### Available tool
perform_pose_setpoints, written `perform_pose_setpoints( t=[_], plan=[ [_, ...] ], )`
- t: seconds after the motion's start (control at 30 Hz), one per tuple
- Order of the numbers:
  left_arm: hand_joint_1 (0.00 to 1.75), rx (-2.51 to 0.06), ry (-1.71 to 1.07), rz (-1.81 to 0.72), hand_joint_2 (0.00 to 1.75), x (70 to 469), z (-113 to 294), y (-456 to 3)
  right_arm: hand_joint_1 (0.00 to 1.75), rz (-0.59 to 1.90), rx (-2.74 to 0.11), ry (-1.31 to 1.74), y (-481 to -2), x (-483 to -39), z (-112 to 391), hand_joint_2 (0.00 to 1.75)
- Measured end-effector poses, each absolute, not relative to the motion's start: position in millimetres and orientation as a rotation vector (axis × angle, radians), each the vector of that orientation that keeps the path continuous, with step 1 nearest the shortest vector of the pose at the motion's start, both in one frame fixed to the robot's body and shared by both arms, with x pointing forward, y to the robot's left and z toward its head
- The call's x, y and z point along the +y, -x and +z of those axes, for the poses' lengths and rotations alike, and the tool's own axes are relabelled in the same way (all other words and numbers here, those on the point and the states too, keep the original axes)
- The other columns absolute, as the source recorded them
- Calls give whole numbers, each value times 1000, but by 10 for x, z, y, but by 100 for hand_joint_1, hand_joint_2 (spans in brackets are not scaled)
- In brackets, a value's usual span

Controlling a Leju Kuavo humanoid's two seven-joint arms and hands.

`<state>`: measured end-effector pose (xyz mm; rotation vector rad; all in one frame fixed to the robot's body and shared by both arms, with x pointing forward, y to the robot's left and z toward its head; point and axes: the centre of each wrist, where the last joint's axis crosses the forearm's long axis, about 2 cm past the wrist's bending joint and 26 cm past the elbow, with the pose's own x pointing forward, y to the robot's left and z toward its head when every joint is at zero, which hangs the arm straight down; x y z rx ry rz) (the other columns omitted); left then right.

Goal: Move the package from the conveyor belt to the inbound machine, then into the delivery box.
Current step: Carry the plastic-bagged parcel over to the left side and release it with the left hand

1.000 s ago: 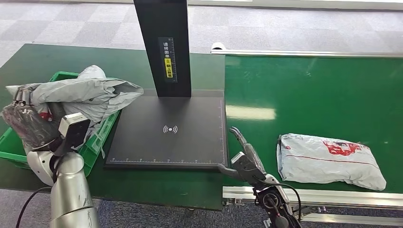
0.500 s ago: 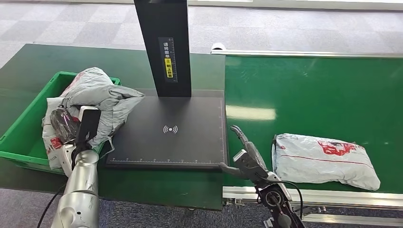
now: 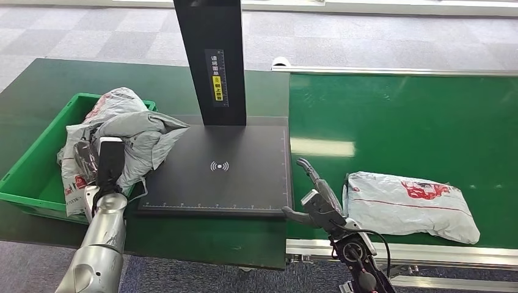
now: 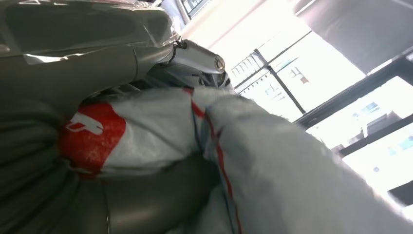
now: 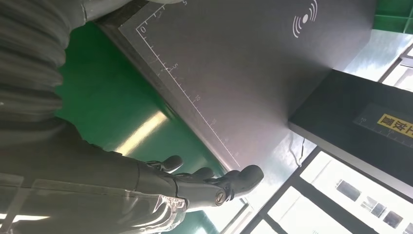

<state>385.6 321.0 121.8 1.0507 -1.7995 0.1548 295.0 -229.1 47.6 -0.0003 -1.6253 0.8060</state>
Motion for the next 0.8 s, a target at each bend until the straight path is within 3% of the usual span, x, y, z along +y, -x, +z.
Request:
perform_pose_setpoints(
  t=[0.23, 0.37, 0.53, 0.67, 0.8],
  plan=[
    [0, -1921, -1198, 367, 0, 3362, 1393, -3603, 0, 803, -1627, -11, -2936, -2282, 448, 175],
    [0, -1972, -1318, 443, 175, 3468, 1628, -3467, 0, 800, -1630, -11, -2935, -2284, 434, 175],
    [0, -2017, -1506, 486, 175, 3609, 1949, -3278, 0, 803, -1633, -17, -2929, -2269, 411, 175],
    [0, -2008, -1642, 476, 0, 3735, 2098, -3143, 0, 804, -1633, -18, -2919, -2262, 397, 175],
    [0, -1961, -1756, 412, 0, 3850, 2137, -3042, 0, 803, -1633, -11, -2910, -2258, 386, 175]
  ],
)
